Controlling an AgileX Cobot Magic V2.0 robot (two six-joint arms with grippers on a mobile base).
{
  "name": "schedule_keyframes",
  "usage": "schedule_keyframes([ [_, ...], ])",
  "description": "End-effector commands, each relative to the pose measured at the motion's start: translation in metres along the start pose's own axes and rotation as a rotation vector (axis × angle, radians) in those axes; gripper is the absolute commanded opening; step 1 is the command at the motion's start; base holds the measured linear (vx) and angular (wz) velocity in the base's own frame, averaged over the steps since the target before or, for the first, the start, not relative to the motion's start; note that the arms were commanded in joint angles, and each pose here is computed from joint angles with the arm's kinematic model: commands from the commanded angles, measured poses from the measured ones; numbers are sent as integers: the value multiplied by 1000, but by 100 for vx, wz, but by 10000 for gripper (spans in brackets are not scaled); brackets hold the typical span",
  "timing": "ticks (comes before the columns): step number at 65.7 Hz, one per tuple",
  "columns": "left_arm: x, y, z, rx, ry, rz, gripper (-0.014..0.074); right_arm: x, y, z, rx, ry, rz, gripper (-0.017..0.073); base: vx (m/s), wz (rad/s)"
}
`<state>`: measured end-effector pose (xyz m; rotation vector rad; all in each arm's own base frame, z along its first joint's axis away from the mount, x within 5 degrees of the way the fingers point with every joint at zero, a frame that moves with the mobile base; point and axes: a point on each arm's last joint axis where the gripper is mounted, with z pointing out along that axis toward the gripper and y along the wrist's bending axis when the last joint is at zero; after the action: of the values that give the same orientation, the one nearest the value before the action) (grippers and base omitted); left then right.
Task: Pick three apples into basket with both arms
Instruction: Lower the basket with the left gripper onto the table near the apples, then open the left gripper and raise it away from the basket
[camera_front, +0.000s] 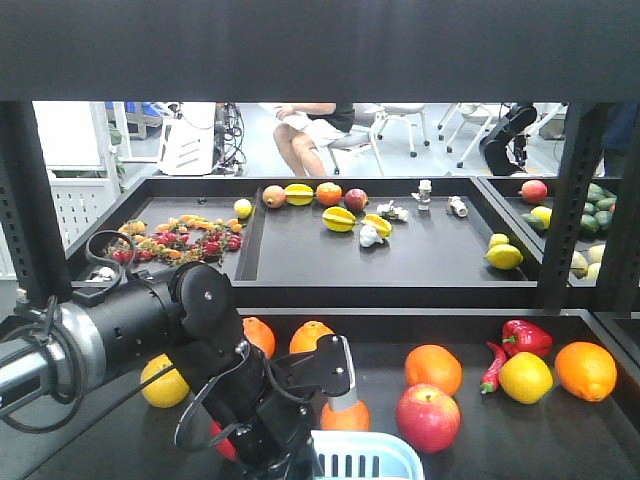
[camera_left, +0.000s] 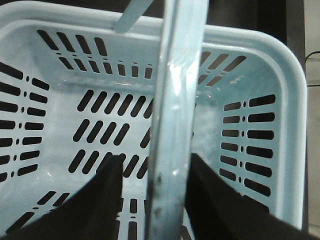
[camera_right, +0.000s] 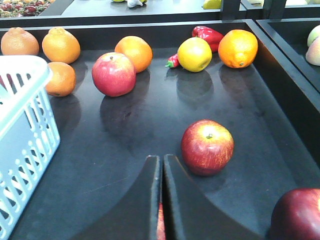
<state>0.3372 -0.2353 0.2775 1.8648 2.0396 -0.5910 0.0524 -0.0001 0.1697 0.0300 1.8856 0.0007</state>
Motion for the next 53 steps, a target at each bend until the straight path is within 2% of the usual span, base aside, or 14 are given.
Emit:
schedule_keyframes([
  [1,-17,-13,-25,-20,-81,19,477,-8,-1,-1,10,-83,-7,-4,0,0],
  [6,-17,-13,-25,-16,-86,-8,566,-8,-1,-1,10,-83,-7,-4,0,0],
  [12,-18,-14,-27,-19,-89,-31,624,-8,-1,-1,10,-83,-7,-4,0,0],
  [25,-26,-28,-52,-47,-150,-10,628,-8,-1,-1,10,-83,-7,-4,0,0],
  [32,-31,-42,-75,-73,-198,-29,627,-8,-1,-1,10,-83,-7,-4,0,0],
  [38,-35,-59,-100,-112,-240,-52,619,-8,-1,-1,10,-83,-7,-4,0,0],
  [42,-37,-76,-123,-145,-283,-74,597,-8,-1,-1,10,-83,-7,-4,0,0],
  [50,-37,-116,-172,-211,-382,-114,499,-8,-1,-1,10,-83,-7,-4,0,0],
  [53,-35,-131,-187,-233,-414,-113,454,-8,-1,-1,10,-83,-7,-4,0,0],
])
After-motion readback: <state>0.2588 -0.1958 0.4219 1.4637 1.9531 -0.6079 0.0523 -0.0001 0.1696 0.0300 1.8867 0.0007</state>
